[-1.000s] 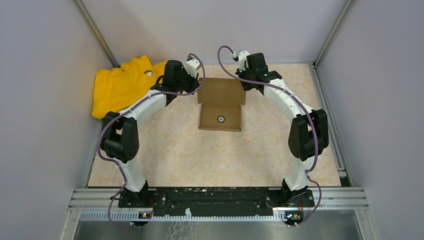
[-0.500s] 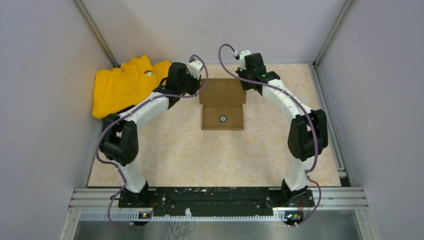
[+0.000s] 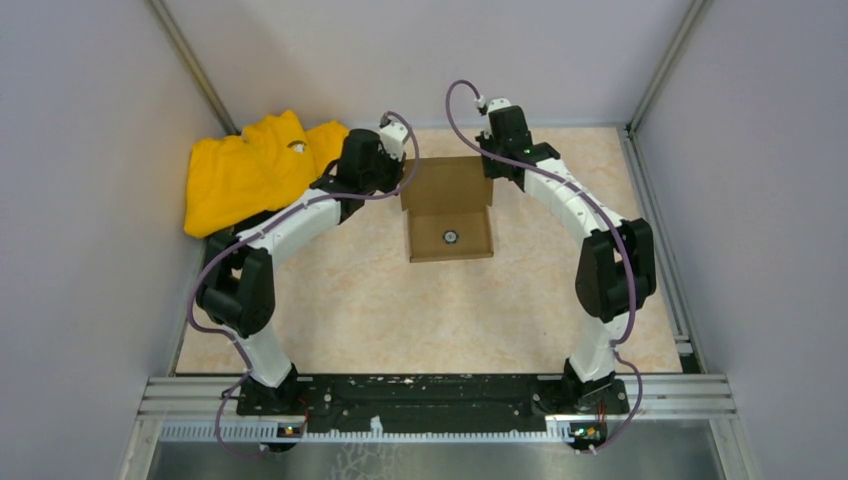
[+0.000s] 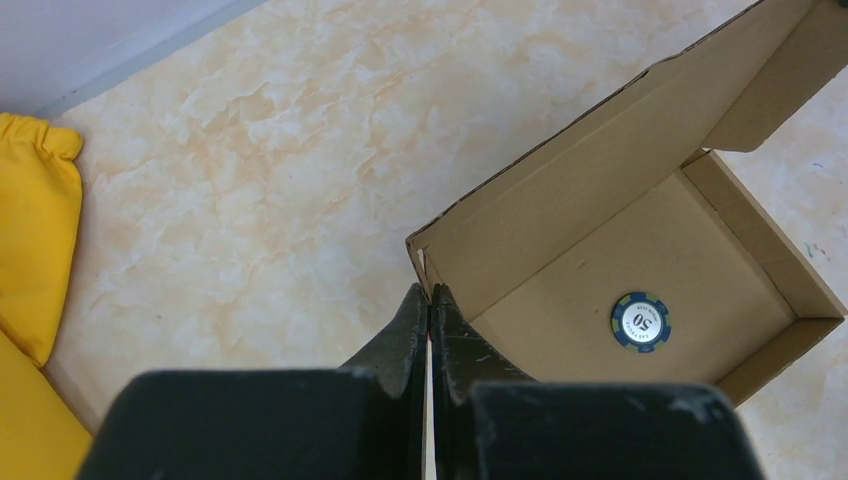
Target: Fold the paper box
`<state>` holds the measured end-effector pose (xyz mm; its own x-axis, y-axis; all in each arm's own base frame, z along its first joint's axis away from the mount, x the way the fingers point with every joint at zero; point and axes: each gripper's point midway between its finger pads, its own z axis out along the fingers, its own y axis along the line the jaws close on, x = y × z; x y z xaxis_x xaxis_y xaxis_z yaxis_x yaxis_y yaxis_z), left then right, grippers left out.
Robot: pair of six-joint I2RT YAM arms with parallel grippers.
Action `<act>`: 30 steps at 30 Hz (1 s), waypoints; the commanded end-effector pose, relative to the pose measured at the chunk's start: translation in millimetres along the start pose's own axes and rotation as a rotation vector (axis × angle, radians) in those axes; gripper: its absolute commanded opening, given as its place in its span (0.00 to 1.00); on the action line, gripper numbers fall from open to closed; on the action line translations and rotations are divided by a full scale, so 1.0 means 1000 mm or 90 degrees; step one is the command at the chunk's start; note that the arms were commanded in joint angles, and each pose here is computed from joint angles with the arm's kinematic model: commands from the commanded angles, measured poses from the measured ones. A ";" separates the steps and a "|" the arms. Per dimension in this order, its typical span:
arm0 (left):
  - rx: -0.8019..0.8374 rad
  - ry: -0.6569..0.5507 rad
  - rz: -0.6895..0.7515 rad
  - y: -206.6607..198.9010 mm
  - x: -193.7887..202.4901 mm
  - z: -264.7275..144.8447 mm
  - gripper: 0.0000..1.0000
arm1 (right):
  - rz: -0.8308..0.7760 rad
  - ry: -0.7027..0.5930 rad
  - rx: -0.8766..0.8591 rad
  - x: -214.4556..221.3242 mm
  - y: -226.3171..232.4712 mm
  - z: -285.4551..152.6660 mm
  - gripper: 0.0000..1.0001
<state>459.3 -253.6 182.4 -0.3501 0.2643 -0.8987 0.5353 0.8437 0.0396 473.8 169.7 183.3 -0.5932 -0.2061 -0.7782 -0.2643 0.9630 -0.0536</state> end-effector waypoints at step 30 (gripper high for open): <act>-0.049 -0.074 -0.088 -0.048 -0.040 -0.022 0.00 | 0.200 -0.116 0.012 -0.026 0.014 -0.035 0.00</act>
<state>440.6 -275.1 194.2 -0.3865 0.1617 -0.9080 0.3996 0.9166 -0.0069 461.0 157.2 178.9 -0.5974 0.0485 -0.8005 -0.0281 0.9963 0.0814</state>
